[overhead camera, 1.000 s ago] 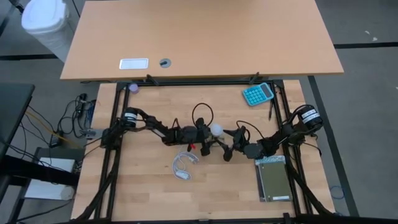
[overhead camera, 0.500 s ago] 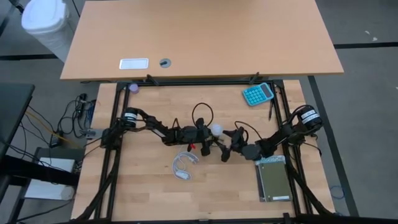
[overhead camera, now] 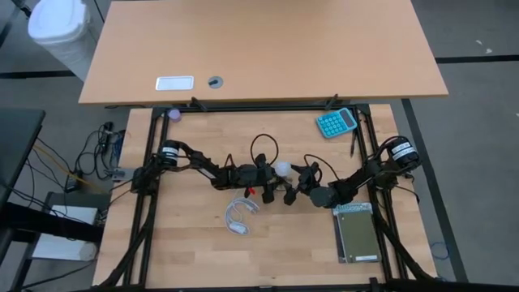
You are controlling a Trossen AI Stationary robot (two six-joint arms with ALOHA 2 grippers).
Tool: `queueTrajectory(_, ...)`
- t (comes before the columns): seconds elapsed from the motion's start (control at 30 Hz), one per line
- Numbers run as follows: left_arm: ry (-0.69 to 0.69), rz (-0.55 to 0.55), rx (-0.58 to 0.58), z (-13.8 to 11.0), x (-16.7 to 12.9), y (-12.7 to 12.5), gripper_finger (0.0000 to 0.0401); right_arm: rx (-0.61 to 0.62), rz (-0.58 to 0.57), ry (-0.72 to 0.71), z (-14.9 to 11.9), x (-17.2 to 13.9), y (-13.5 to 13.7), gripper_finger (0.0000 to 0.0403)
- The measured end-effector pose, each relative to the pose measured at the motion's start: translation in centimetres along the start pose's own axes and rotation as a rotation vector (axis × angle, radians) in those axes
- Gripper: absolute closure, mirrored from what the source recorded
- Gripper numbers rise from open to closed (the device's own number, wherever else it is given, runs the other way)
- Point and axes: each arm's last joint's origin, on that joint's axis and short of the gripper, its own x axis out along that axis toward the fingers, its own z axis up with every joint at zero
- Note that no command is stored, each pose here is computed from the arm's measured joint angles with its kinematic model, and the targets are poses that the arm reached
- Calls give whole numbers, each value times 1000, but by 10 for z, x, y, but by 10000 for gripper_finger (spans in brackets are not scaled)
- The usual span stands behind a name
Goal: Screw lightbulb
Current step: Remove the lightbulb from the socket
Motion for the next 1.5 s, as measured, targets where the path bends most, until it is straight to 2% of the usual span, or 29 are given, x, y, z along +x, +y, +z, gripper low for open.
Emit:
queueTrajectory(0.17, 0, 1, 0, 0, 0, 0, 206, 6, -5, -12, -18, 1, 3, 96)
queueTrajectory(0.27, 1, 1, 0, 0, 0, 0, 206, 32, -17, -75, -26, -2, 8, 96)
queueTrajectory(0.43, 1, 1, 5, 0, 0, 0, 206, -6, -33, -128, -29, 3, 20, 96)
queueTrajectory(0.63, 2, 7, 5, 0, 0, 0, 206, -11, -139, -153, -27, 11, 30, 96)
queueTrajectory(0.8, 3, 11, 2, 0, 0, 0, 206, 14, -163, -159, -25, 12, 33, 97)
queueTrajectory(0.9, 3, 12, 2, 0, 0, 0, 206, 43, -199, -164, -26, 12, 32, 114)
queueTrajectory(1.0, 3, 13, 2, 0, 0, 0, 206, 53, -196, -163, -26, 13, 34, 149)
queueTrajectory(1.23, 7, 16, -1, -2, -1, 0, 206, 19, -204, -152, -25, 18, 38, 221)
queueTrajectory(1.5, 8, 16, 4, -2, -1, 0, 206, 31, -189, -151, -27, 16, 35, 234)
